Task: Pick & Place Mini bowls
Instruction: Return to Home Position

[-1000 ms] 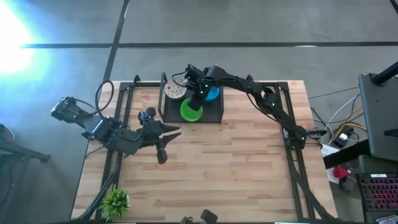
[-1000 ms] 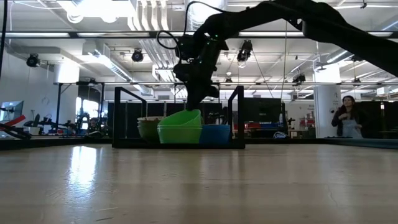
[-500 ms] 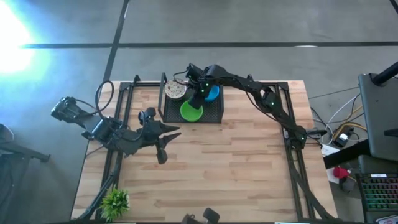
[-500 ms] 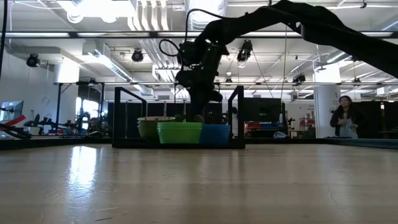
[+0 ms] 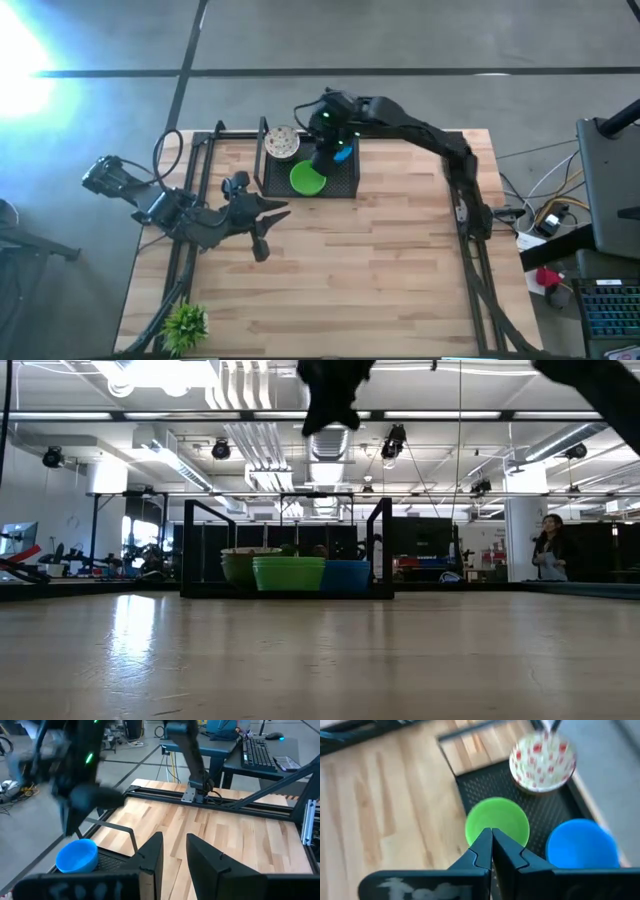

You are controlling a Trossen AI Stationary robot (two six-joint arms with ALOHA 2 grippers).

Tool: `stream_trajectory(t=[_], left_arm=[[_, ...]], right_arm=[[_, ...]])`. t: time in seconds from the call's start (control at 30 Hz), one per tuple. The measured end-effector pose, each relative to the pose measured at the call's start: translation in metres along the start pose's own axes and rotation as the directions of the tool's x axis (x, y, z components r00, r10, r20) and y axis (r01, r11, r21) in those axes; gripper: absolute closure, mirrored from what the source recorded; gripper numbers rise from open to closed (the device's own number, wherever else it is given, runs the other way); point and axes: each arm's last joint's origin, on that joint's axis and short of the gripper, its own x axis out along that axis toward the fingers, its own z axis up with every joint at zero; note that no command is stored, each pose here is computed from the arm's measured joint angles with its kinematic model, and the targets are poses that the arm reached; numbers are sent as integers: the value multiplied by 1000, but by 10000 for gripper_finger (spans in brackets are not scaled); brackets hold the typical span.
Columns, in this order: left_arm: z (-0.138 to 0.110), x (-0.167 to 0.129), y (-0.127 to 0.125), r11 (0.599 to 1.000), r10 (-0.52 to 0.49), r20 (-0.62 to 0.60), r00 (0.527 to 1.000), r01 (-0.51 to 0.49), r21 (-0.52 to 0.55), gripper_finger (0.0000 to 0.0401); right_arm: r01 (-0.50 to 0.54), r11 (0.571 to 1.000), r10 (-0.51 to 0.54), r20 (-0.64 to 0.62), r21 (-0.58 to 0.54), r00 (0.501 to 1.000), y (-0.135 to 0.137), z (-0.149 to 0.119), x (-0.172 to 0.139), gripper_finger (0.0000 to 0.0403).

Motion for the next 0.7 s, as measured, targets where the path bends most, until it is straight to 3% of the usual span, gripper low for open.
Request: stream_trajectory(t=[0.33,0.7], left_arm=[[11,-20,19,1000,-12,51,999,11,11,394],[18,-45,43,991,-56,84,995,45,126,401]], right_arm=[[-1,978,46,209,-210,977,96,-27,-118,394],[-140,907,254,250,-397,934,161,-77,-195,394]])
